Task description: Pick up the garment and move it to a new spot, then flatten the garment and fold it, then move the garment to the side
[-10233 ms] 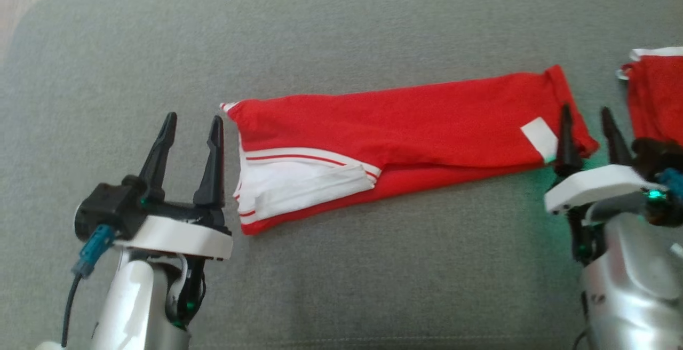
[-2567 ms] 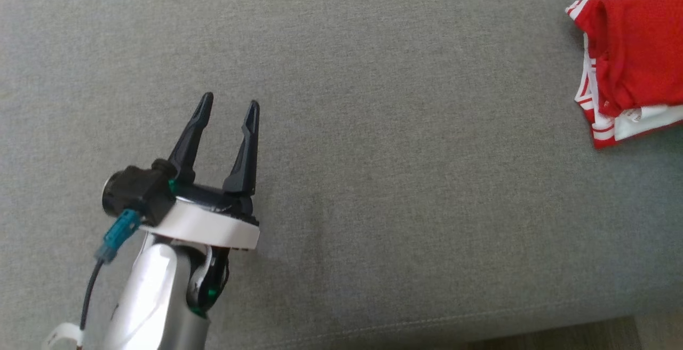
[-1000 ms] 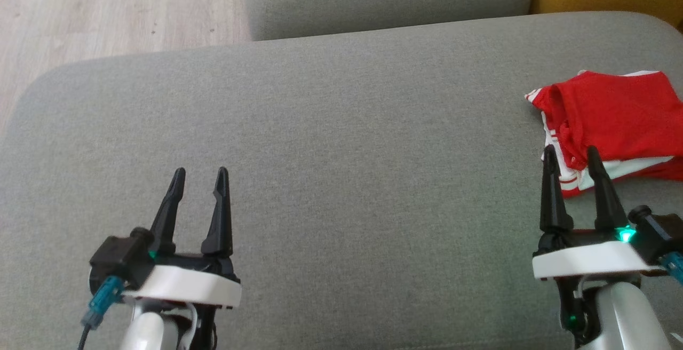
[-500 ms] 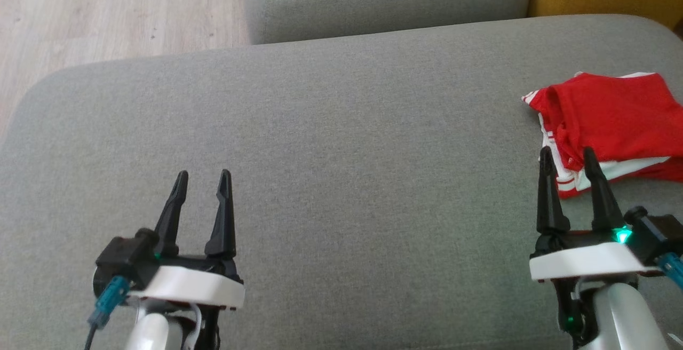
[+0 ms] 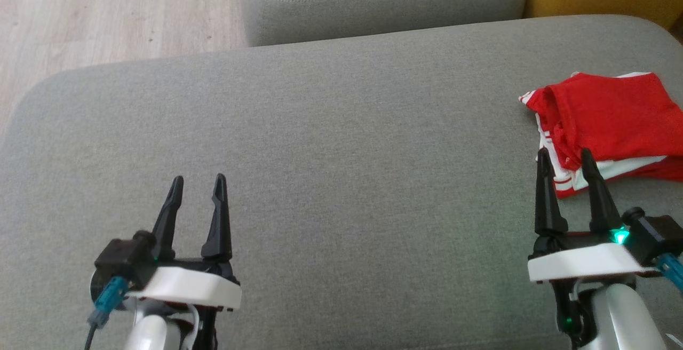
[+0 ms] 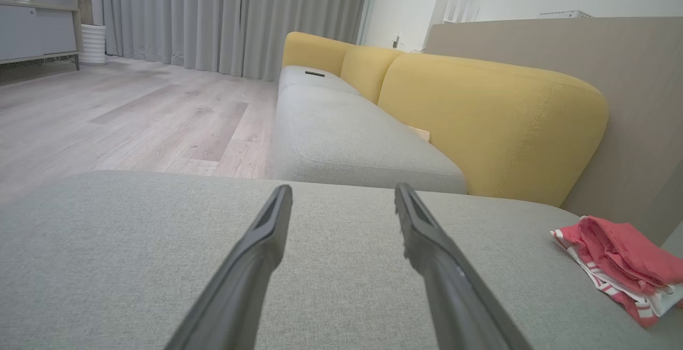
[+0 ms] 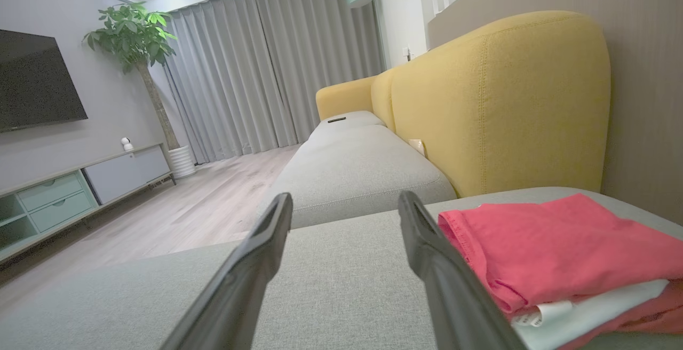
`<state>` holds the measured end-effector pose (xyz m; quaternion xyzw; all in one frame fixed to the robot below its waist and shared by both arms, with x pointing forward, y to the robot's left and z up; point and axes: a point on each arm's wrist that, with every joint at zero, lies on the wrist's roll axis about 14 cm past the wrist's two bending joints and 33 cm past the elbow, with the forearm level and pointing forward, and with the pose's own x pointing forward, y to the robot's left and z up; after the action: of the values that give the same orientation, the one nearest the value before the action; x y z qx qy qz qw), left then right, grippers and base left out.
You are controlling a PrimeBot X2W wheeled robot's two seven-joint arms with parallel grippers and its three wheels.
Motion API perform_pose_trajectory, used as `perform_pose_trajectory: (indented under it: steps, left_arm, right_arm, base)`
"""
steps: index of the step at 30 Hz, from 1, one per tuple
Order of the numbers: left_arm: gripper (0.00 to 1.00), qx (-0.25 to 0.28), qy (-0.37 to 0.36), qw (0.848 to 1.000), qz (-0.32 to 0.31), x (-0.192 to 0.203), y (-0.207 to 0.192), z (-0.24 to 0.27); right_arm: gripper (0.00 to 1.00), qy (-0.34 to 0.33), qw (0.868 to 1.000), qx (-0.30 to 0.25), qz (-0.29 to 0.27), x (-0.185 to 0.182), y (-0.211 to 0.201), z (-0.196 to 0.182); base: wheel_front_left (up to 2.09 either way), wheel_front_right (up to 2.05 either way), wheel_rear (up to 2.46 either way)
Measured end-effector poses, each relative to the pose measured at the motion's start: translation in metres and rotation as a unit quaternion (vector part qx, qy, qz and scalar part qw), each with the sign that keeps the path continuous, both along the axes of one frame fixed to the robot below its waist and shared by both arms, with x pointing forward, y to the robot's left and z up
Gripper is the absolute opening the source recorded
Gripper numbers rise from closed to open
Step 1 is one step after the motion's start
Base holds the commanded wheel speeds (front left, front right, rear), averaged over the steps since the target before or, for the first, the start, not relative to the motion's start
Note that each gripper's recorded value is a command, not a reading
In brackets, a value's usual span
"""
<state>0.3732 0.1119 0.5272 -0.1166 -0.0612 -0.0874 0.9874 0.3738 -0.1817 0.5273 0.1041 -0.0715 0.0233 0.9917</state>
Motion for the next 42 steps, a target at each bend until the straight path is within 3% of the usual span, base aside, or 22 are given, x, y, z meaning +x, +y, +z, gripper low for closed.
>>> perform_pose_trajectory:
  steps: [17, 18, 25, 42]
  left_arm:
    - [1.0, -0.001, 0.003, 1.0, 0.009, 0.002, 0.005, -0.001]
    - [0.0, -0.002, 0.003, 1.0, 0.01, 0.002, 0.006, -0.001]
    - [0.0, -0.002, 0.082, 0.996, 0.014, -0.017, 0.009, -0.05]
    - [0.0, -0.092, 0.118, 0.988, 0.025, -0.017, 0.017, -0.058]
  right_arm:
    - [1.0, 0.0, 1.0, 0.004, -0.002, -0.001, -0.002, 0.0]
    - [0.0, 0.0, 1.0, 0.004, -0.002, -0.001, -0.001, 0.0]
    - [0.0, 0.073, 0.997, 0.018, -0.008, -0.018, -0.004, -0.047]
    - [0.0, 0.089, 0.99, 0.112, -0.02, -0.017, -0.009, -0.051]
  base:
    - [0.0, 0.0, 0.0]
    - [0.0, 0.0, 0.0]
    - [0.0, 0.0, 0.0]
    - [0.0, 0.0, 0.0]
